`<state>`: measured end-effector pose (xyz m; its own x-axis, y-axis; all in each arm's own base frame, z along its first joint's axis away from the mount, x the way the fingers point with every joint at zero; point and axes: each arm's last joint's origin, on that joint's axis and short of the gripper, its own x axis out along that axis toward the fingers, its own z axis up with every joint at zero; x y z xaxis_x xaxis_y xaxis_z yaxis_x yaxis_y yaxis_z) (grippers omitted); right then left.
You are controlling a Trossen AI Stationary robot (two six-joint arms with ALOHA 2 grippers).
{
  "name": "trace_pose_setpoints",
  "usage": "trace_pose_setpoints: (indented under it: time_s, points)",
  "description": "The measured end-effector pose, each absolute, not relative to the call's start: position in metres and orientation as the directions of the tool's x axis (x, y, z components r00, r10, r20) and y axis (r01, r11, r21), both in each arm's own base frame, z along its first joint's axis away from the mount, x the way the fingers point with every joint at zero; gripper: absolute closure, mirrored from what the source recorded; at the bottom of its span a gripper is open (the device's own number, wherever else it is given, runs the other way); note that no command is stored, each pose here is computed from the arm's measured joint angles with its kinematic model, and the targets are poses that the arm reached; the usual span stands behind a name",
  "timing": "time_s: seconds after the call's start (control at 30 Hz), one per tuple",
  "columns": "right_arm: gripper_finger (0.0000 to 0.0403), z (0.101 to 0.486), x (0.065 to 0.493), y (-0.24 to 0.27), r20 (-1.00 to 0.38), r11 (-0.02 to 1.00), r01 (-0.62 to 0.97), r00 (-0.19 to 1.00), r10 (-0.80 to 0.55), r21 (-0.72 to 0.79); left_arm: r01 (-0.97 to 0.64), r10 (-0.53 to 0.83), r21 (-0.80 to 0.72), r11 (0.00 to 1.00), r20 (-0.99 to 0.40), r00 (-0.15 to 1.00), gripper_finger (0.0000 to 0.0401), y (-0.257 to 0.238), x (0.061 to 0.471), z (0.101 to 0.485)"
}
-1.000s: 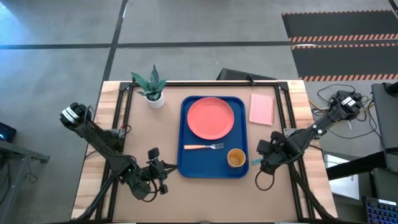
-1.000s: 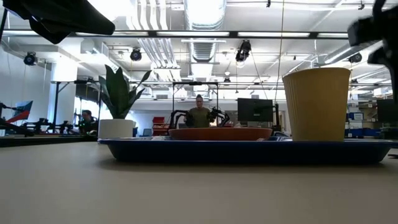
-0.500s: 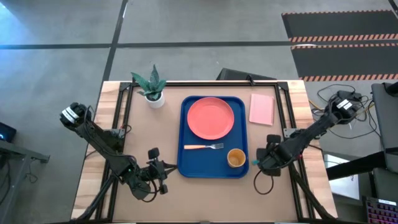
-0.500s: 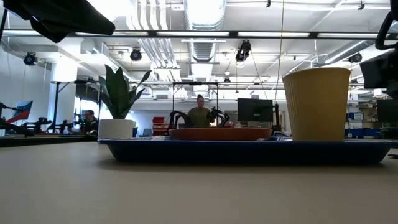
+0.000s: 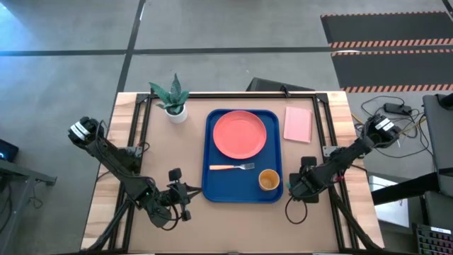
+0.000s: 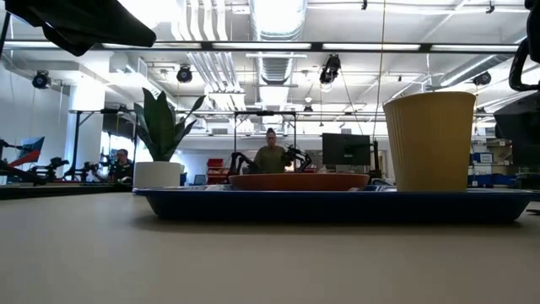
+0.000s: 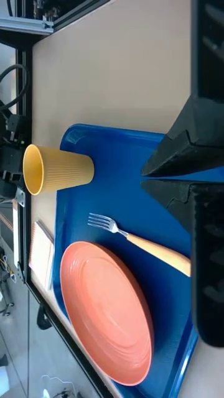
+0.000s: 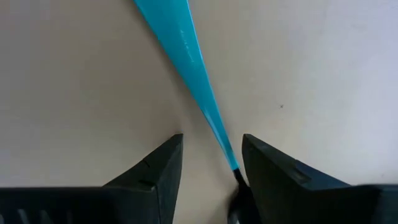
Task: Pick and place plate/cup/fork/spoon on tray
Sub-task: Put the green spoon on the blue tray on the bottom of the yellow cup
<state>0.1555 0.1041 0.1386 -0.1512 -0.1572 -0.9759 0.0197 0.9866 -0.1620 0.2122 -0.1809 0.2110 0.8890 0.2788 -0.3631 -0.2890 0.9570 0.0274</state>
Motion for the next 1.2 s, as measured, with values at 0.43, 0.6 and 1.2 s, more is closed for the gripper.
trace_pose_setpoints:
  time_s: [0.43, 0.6, 1.2]
  points:
    - [0.0286, 0.134, 0.151, 0.094, -0.982, 0.992, 0.007, -0.143, -0.122, -0.124, -0.289, 0.279, 0.026, 0.957, -0.363, 0.889, 0.0401, -0.181, 0.212, 0.211]
    - [0.0313, 0.132, 0.155, 0.092, -0.988, 0.997, -0.016, -0.137, -0.072, -0.070, -0.290, 0.279, 0.024, 0.957, -0.363, 0.889, 0.0401, -0.181, 0.212, 0.211]
    - [0.0393, 0.148, 0.153, 0.092, -0.999, 0.999, 0.039, -0.029, 0.023, 0.022, -0.292, 0.279, 0.018, 0.956, -0.363, 0.889, 0.0401, -0.181, 0.212, 0.211]
